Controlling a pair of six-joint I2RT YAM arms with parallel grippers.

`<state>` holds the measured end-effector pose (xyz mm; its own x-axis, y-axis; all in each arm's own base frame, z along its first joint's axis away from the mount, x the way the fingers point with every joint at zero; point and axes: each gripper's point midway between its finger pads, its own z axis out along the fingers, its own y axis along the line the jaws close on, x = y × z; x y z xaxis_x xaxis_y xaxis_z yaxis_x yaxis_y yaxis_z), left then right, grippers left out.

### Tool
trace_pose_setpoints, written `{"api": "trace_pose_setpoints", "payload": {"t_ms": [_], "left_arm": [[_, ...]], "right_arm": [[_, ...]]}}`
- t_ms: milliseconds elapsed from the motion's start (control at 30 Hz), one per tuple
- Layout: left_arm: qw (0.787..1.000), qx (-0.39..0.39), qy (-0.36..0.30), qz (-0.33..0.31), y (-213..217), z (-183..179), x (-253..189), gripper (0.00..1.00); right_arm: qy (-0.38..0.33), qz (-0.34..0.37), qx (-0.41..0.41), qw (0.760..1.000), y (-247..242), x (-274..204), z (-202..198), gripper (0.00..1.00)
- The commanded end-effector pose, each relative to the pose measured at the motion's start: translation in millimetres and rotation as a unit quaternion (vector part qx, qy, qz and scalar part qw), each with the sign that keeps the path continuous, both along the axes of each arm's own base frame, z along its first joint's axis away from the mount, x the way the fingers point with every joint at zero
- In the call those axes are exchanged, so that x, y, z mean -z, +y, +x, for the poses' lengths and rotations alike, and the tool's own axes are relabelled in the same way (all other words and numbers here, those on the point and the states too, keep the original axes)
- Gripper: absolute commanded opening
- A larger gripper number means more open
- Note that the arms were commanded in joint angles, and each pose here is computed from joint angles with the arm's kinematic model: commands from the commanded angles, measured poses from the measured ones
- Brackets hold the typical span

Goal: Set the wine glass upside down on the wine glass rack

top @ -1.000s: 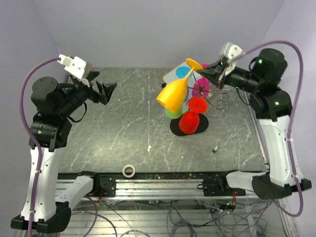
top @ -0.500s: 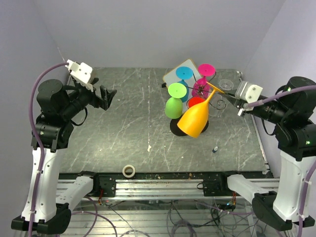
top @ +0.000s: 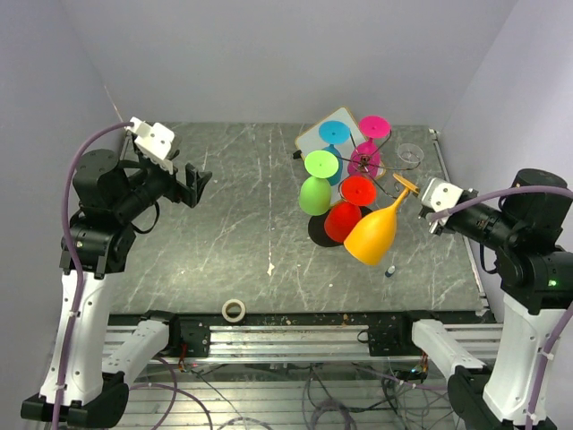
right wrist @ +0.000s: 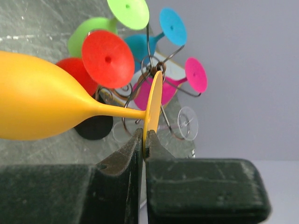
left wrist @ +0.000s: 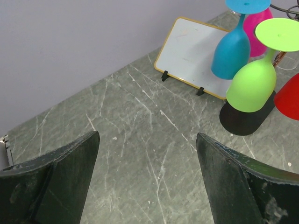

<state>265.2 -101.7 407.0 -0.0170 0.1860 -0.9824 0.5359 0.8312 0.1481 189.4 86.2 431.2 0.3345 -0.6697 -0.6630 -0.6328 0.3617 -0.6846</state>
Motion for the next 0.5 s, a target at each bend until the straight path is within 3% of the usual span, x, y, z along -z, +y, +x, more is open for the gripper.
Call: {"api": "trace_pose_setpoints", "payload": {"t_ms": [0, 467], "left_arm": [[1.000, 0.012, -0.002, 0.005, -2, -3, 3, 0.94], [1.000, 0.025, -0.007, 0.004, -6, -4, 5, 0.94]], "right_arm": [[0.005, -0.038, 0.029, 0.999, -16, 18, -1, 0.00], [0.011, -0.107, 0.111, 0.988, -57, 49, 16, 0.00]]}}
